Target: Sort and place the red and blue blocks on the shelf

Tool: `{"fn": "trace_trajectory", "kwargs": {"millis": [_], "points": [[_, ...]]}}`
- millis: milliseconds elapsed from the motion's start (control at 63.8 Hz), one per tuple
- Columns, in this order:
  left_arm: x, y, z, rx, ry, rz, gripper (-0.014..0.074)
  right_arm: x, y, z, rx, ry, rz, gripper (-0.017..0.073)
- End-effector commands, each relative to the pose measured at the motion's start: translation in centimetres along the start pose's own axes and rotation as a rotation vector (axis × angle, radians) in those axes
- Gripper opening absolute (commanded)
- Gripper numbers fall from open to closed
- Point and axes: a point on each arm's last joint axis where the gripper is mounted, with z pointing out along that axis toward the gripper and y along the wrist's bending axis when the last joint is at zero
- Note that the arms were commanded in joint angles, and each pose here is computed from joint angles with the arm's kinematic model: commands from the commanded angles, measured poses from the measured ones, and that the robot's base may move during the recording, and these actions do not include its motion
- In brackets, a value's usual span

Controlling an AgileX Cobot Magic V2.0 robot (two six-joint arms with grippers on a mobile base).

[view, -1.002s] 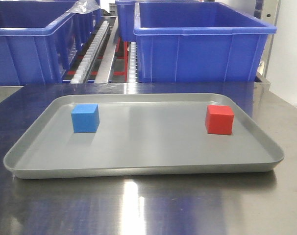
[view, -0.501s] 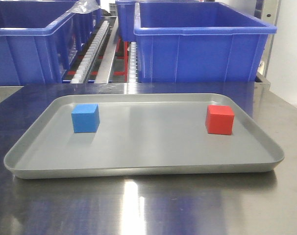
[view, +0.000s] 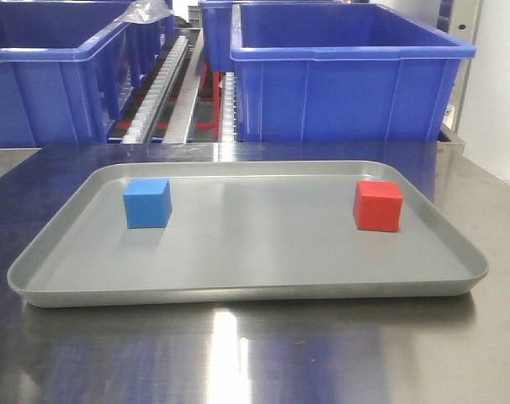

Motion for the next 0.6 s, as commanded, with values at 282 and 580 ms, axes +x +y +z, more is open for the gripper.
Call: {"fn": "trace_trajectory", "kwargs": {"millis": [282, 580], "points": [[0.2, -0.2, 0.1, 0.021, -0.061, -0.012, 0.0123, -1.1, 0.2, 0.1, -0.023, -0.112, 0.101, 0.0053], [0.2, -0.2, 0.1, 0.021, -0.061, -0.012, 0.0123, -0.9, 0.3, 1.2, -0.025, 0.001, 0.110, 0.0053]]}}
